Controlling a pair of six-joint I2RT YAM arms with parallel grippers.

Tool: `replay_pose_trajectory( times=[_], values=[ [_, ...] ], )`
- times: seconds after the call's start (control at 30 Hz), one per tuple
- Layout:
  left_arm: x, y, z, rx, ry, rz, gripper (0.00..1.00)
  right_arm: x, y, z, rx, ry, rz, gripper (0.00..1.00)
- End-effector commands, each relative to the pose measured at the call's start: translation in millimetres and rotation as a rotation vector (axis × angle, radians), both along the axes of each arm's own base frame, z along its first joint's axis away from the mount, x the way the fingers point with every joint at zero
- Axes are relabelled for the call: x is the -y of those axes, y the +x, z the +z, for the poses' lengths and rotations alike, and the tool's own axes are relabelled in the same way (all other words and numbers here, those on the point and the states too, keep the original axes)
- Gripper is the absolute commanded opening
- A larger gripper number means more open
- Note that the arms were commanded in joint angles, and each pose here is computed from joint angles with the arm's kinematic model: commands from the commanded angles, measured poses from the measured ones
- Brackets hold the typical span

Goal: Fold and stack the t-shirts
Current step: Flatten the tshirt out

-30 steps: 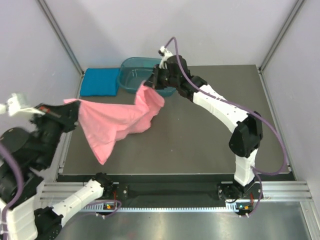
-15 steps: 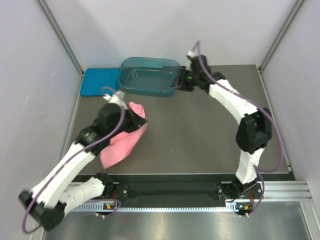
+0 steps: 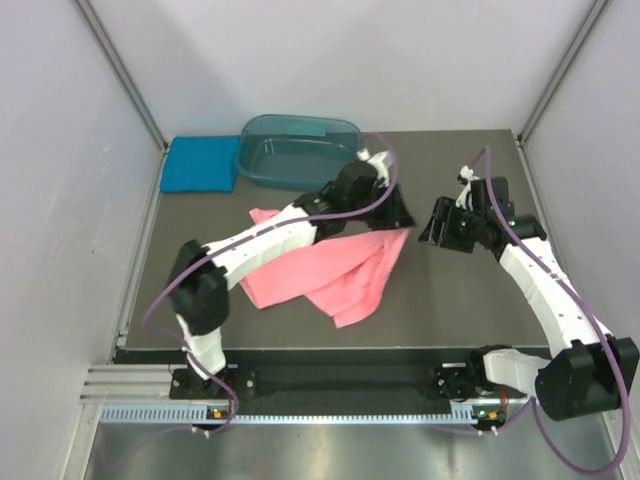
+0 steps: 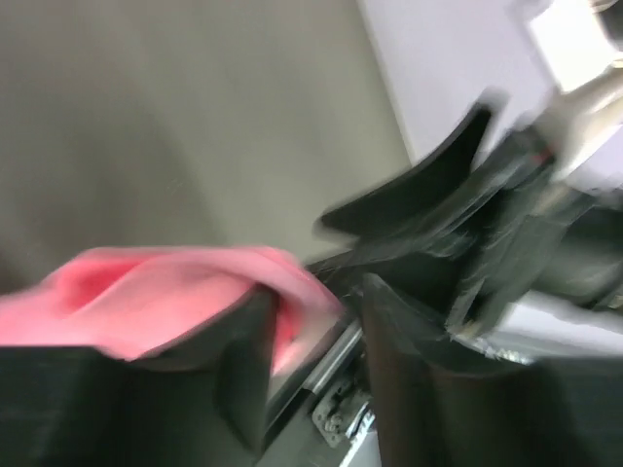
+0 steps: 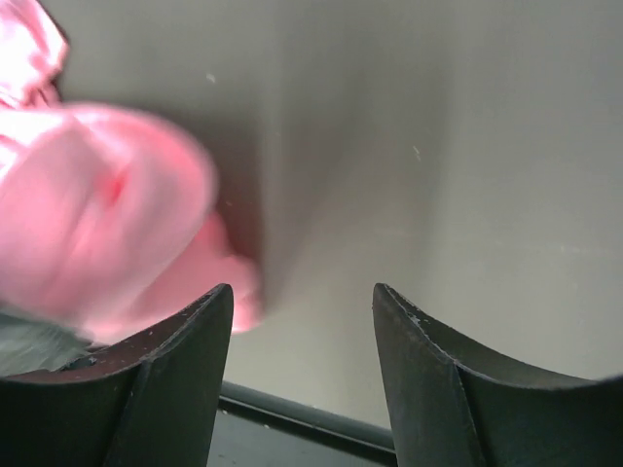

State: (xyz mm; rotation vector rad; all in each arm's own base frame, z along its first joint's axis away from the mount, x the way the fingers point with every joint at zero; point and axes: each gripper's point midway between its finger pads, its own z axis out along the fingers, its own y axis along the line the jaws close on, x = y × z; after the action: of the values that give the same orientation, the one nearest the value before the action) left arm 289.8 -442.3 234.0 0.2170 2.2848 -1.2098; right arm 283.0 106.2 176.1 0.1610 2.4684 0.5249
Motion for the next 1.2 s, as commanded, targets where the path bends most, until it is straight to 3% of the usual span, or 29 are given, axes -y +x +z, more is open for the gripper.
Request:
replay_pose_trajectory(
  times=[0.0,0.1,0.17,0.33,0.47,0.5,0.6,0.8,1.17],
  values=[
    [29,6,65,0.139,-0.076,-0.080,0.49,16,-9,-17,-0.033,-0.016,-0.031,0.60],
    [3,11,53,0.157,-0.005,-0.026,0.74,30,-10,-22,-0.060,-0.056,-0.086,0.60],
    [-25,4,40,0.141,0.037,-0.003,0.78,36,-8,-21,-0.058,-0.084,-0.105,0.60],
    [-105,-14,-1,0.077,0.186,0.142,0.73,28,-2,-28,-0.061,-0.089,-0.044,0.64],
    [-195,-25,-33,-0.043,0.244,0.354,0.77,-10,-4,-54,-0.147,-0.034,0.087,0.67],
    [-219,-37,-65,-0.136,0.301,0.386,0.79,-21,-6,-58,-0.156,-0.034,0.118,0.67],
    [-268,-44,-92,-0.253,0.294,0.500,0.80,-38,-7,-76,-0.193,-0.025,0.143,0.68],
    [-302,-53,-104,-0.281,0.332,0.595,0.82,-75,-28,-92,-0.258,0.005,0.228,0.64],
    [-324,-62,-164,-0.423,0.407,0.600,0.80,-122,-94,-130,-0.366,0.037,0.381,0.66]
  ],
)
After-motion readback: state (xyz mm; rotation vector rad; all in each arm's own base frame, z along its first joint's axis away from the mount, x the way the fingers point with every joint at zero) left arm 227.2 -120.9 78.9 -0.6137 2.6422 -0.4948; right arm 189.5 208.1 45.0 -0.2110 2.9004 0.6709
